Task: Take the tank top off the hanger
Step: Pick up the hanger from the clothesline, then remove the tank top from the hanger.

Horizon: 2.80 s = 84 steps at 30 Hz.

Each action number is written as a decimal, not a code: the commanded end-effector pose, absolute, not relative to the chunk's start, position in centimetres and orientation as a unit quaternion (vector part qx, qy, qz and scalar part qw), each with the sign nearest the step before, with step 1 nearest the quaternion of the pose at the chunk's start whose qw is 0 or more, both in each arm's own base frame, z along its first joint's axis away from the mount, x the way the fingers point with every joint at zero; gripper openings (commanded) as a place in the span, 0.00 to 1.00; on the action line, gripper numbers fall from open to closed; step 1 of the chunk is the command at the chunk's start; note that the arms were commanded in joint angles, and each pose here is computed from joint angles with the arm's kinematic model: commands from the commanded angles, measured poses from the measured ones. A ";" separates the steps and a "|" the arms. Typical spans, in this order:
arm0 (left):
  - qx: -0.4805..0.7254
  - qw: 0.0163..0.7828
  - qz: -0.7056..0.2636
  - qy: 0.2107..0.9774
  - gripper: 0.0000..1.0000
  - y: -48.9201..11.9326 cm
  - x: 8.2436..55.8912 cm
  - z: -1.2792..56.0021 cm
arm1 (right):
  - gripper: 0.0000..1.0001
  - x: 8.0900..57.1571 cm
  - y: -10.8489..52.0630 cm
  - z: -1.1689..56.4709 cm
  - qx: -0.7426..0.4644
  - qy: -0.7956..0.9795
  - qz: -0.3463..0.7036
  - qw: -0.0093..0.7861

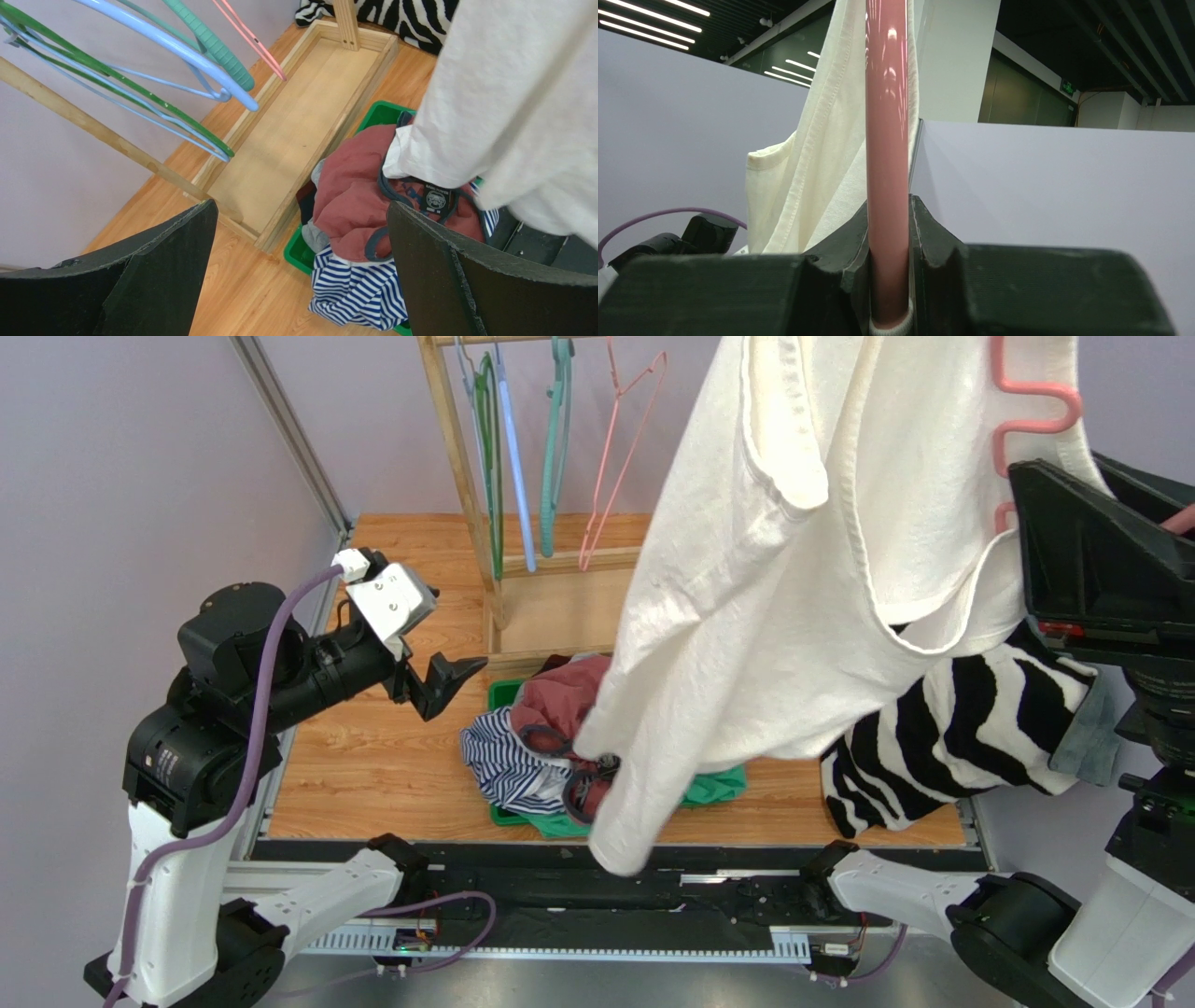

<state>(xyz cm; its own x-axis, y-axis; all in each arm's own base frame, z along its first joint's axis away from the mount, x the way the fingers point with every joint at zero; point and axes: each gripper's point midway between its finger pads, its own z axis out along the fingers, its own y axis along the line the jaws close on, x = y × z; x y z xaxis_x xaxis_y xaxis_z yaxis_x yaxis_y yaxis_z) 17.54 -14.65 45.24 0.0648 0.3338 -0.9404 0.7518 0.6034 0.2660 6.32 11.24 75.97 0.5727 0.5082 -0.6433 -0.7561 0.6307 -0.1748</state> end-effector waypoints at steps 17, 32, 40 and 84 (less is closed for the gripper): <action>0.400 0.618 -0.180 0.652 0.99 -14.0 16.4 45.8 | 0.00 13.7 15.6 75.1 -0.214 0.331 0.359 0.846; 0.418 0.607 -0.142 0.661 0.99 -12.7 16.3 43.7 | 0.00 15.4 21.2 58.8 -0.315 0.490 0.413 0.700; 0.361 0.655 -0.072 0.660 0.99 -10.0 17.9 48.1 | 0.00 15.0 22.2 51.1 -0.373 0.546 0.405 0.632; 0.623 0.462 -0.340 0.532 0.05 -18.6 8.9 44.1 | 0.00 12.8 26.6 40.5 -0.591 0.541 0.362 0.477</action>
<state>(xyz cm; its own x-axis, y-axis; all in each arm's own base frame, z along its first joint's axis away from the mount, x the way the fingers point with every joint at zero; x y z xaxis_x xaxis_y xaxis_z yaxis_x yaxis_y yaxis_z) 11.89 -19.77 44.98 0.2675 0.3295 -0.9055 0.9566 0.0216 0.2905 12.18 26.49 38.48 0.0786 -0.3476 -0.9343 -0.9960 0.0125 -0.0885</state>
